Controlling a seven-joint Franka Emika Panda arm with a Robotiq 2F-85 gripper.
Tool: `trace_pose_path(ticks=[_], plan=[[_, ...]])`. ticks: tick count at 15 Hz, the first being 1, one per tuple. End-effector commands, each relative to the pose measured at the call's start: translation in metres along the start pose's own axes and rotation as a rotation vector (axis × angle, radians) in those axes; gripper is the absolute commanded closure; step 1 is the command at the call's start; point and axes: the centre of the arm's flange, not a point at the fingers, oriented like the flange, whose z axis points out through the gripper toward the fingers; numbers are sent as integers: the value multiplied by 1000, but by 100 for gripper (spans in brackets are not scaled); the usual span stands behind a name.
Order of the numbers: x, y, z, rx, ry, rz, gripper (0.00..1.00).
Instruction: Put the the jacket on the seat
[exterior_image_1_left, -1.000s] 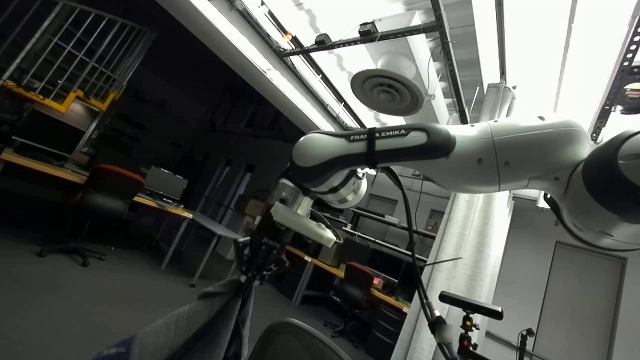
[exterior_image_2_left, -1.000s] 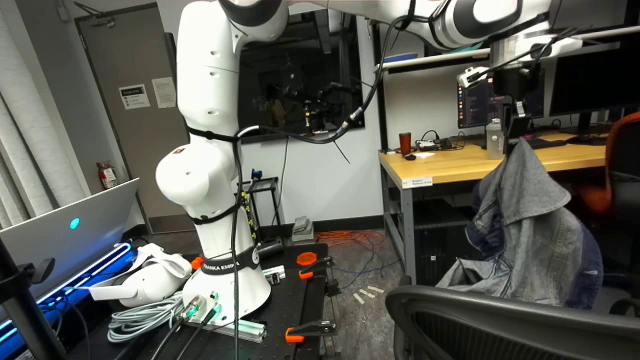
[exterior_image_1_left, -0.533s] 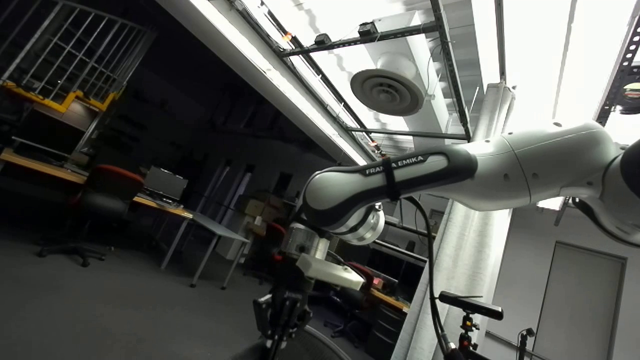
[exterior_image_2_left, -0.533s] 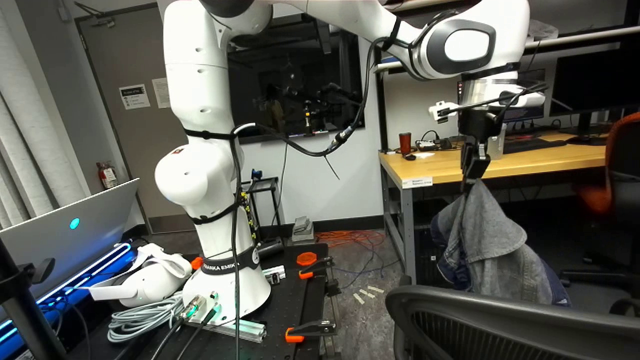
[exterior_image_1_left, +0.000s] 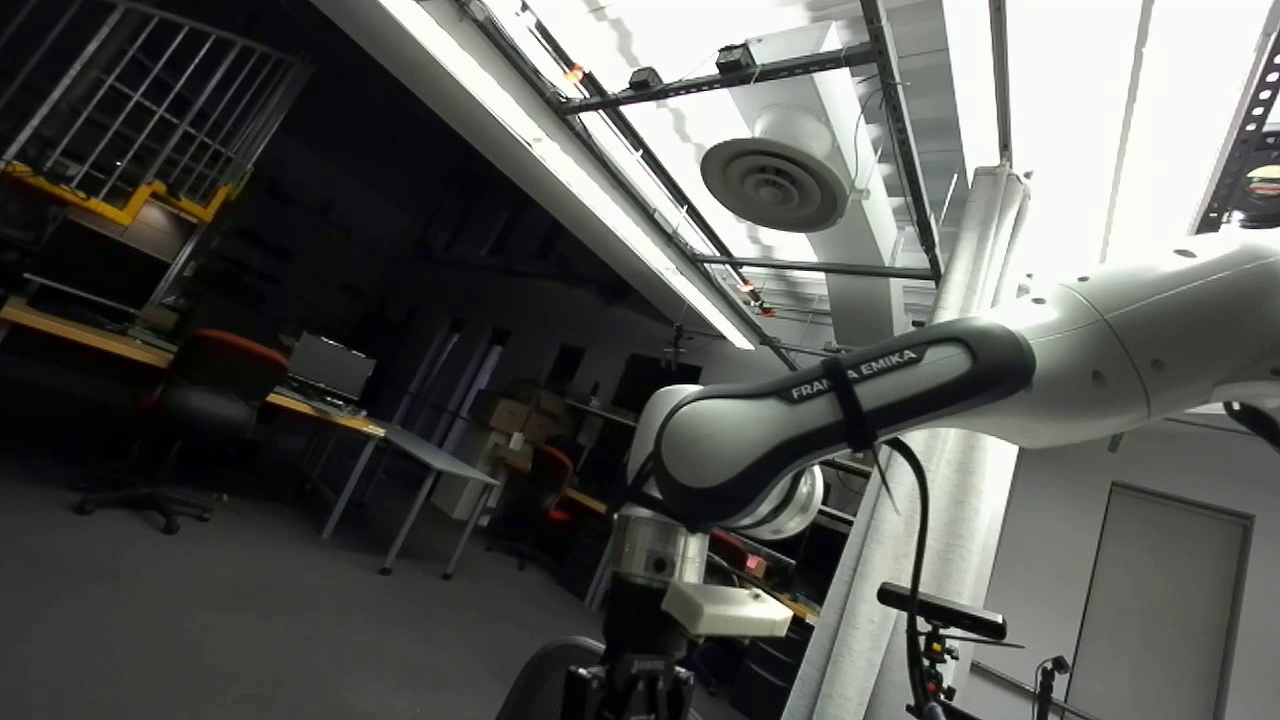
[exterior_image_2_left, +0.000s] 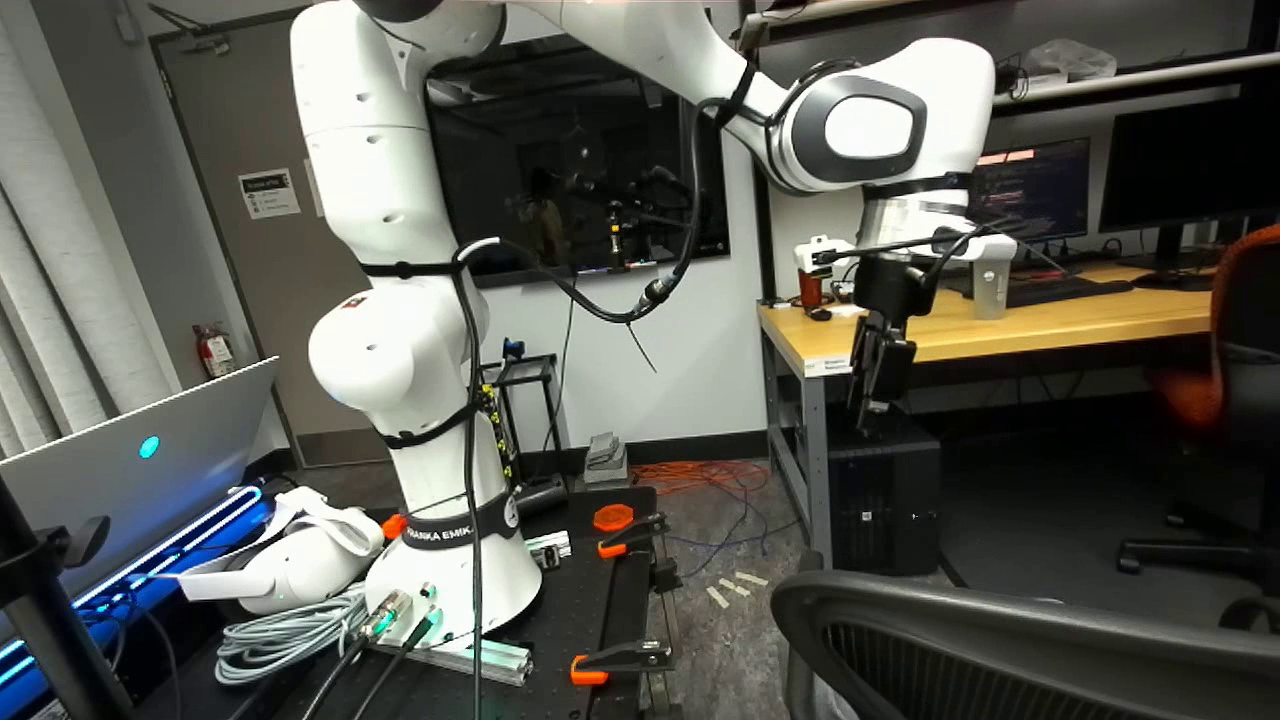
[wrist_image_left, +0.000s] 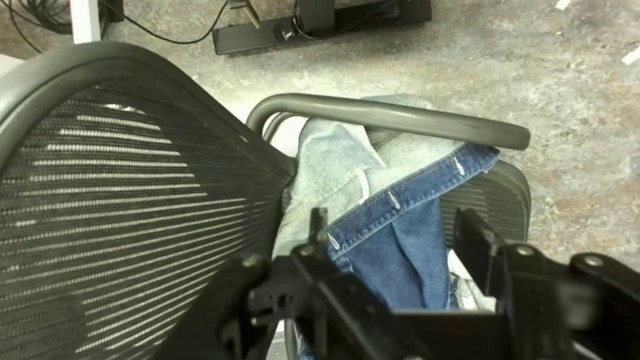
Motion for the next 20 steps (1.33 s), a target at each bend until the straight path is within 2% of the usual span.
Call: trace_pose_path(ticks=[1,7,11,12,15,20], plan=[[-29,20,4,-15,26,-20,2],[-39,45,2,5,58,13,0],[-39,74,-10,58,106,76,0],[-28,56,-2,21,64,73,0],[-30,72,-8,37,82,92,0],[-31,71,-8,39,82,92,0]])
